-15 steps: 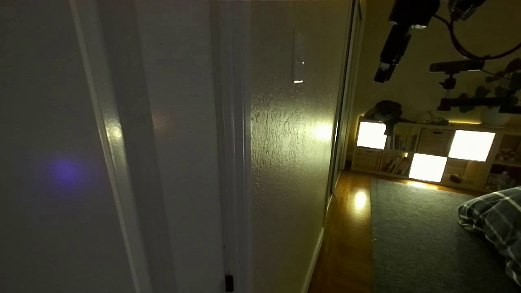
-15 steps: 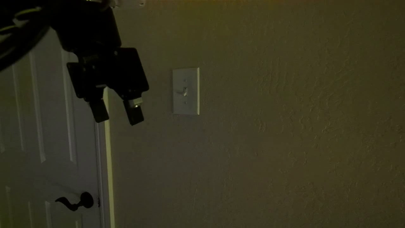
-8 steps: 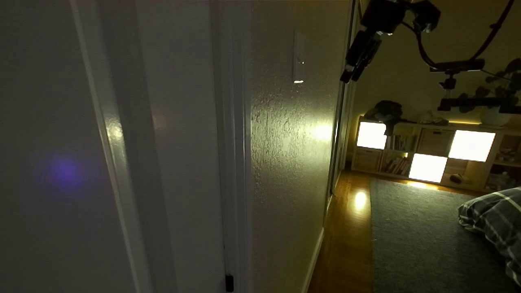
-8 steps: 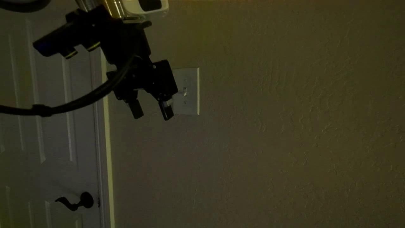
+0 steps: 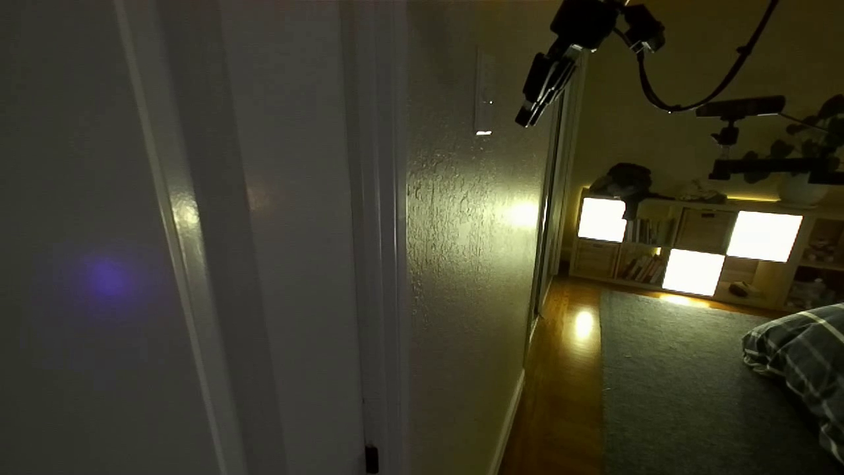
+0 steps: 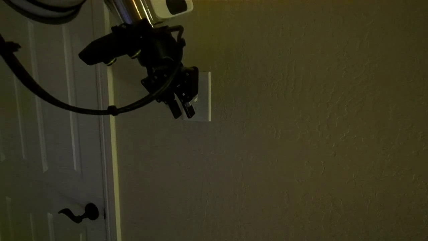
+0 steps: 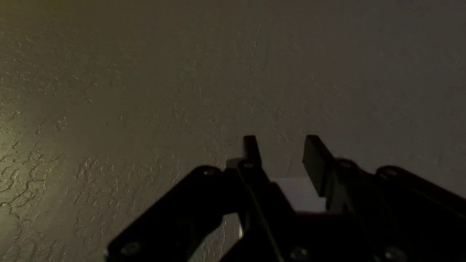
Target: Turn on the light switch
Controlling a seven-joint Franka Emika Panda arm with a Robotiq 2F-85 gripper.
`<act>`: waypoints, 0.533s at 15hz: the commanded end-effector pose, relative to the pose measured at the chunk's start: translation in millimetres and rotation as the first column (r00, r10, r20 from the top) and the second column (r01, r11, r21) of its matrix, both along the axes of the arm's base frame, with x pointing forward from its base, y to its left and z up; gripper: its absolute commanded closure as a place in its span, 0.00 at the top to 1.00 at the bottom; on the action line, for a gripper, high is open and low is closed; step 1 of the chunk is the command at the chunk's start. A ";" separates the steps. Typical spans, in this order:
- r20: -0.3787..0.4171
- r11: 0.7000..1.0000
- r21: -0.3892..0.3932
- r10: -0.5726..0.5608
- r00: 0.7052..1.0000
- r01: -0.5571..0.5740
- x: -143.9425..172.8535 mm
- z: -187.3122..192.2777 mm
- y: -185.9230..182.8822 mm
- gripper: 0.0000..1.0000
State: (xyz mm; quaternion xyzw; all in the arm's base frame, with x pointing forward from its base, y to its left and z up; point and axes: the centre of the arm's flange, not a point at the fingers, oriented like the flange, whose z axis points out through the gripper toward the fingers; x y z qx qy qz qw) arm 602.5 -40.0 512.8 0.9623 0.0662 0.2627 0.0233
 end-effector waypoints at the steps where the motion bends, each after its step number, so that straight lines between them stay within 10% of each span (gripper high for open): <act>1: 0.039 1.000 0.021 0.005 0.999 -0.006 20.0 1.4 4.5 0.08; 8: 0.102 1.000 0.018 0.004 0.995 -0.006 40.5 14.6 7.8 0.04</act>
